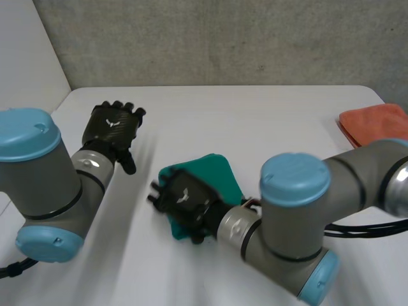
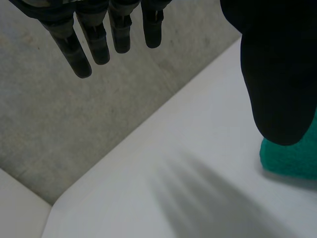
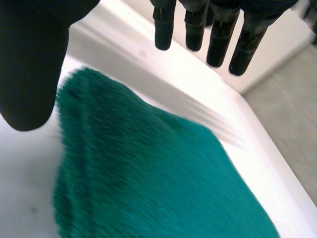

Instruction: Fold the laundry.

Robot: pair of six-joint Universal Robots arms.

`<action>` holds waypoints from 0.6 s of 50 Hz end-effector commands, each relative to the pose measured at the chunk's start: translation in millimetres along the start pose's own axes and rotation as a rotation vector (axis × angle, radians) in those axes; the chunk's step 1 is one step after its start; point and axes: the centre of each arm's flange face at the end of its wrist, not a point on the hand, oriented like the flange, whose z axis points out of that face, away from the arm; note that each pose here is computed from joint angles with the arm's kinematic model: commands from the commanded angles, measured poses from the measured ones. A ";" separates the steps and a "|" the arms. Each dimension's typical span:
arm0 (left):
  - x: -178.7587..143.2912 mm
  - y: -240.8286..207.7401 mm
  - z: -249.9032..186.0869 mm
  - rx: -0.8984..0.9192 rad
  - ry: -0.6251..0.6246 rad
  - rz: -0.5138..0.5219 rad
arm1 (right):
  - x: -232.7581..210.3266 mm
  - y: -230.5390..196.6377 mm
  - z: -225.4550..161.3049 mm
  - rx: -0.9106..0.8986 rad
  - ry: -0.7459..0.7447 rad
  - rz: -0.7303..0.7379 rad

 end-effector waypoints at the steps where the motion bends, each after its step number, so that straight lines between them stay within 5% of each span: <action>1: 16.2 -27.1 -1.6 0.074 0.015 -0.083 | 80.2 -1.9 -25.8 0.016 0.257 0.409; 8: 48.3 -39.7 -11.5 0.085 0.079 -0.156 | 112.9 9.7 -43.8 -0.039 0.326 0.661; 17: 82.6 4.5 -25.3 -0.160 0.135 -0.232 | 114.0 41.8 -21.2 -0.182 0.280 0.629; 30: 103.9 63.1 -29.3 -0.388 0.179 -0.175 | 93.4 83.7 4.7 -0.340 0.182 0.642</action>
